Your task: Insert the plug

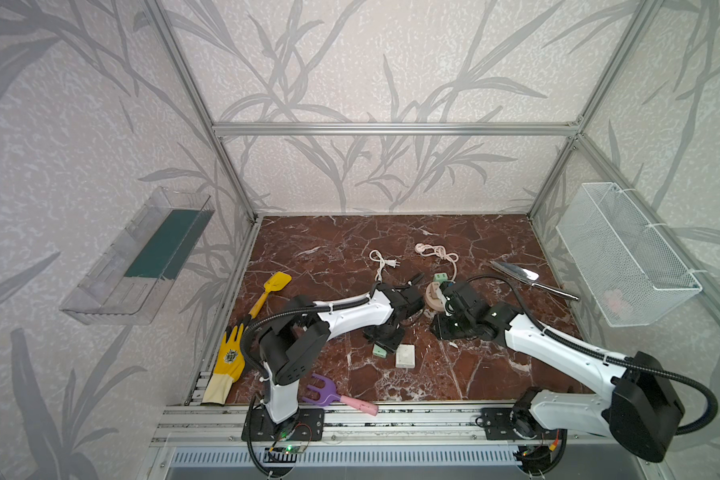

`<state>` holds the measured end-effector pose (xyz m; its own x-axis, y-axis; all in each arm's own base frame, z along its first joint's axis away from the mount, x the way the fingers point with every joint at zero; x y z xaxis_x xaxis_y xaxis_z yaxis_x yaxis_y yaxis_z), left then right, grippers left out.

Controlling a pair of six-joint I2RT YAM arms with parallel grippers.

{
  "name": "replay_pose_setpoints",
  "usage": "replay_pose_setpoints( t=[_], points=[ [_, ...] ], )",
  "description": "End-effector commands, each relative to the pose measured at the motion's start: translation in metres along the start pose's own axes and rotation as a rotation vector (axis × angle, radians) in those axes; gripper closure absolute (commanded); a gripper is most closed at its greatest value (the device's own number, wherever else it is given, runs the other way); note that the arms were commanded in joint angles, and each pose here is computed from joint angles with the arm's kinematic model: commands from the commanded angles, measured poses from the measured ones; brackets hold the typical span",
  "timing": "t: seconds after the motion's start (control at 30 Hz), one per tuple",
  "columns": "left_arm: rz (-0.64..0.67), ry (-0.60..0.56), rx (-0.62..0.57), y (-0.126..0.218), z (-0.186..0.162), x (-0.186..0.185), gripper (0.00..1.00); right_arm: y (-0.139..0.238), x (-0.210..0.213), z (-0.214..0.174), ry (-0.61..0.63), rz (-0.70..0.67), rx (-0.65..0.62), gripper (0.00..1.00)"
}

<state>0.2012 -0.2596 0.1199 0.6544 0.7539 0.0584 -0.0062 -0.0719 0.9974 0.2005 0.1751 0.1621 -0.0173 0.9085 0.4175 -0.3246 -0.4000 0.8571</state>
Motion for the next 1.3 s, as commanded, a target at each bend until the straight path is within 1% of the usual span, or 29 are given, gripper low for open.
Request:
replay_pose_setpoints(
  t=[0.0,0.27,0.53,0.9,1.27],
  points=[
    [0.0,0.013,0.08,0.002,-0.006,0.002,0.41,0.0,-0.002,0.0,0.007,0.011,-0.004,0.63],
    [-0.032,0.028,0.121,-0.011,-0.006,0.002,0.41,0.002,-0.003,0.001,0.004,0.019,-0.013,0.63],
    [-0.047,0.041,0.122,-0.021,-0.003,0.002,0.44,0.005,-0.005,0.0,-0.004,0.028,-0.019,0.63],
    [-0.056,0.054,0.119,-0.025,0.002,0.007,0.48,0.007,-0.012,-0.004,-0.013,0.017,-0.03,0.63],
    [-0.05,0.053,0.135,-0.032,0.002,0.008,0.49,0.008,-0.014,-0.006,-0.019,0.019,-0.035,0.63]
  ],
)
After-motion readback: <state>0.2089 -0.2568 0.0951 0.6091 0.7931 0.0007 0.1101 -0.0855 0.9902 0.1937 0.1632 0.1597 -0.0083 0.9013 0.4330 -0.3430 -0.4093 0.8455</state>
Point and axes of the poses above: each gripper's point midway between its finger pads, its own y axis back along the fingers, its own x axis along the line the jaws close on, z = x × y, the point moved 8 cm from there along y, back along the fingers, and after that the axes turned 11 degrees about -y, right-handed, at the moved point
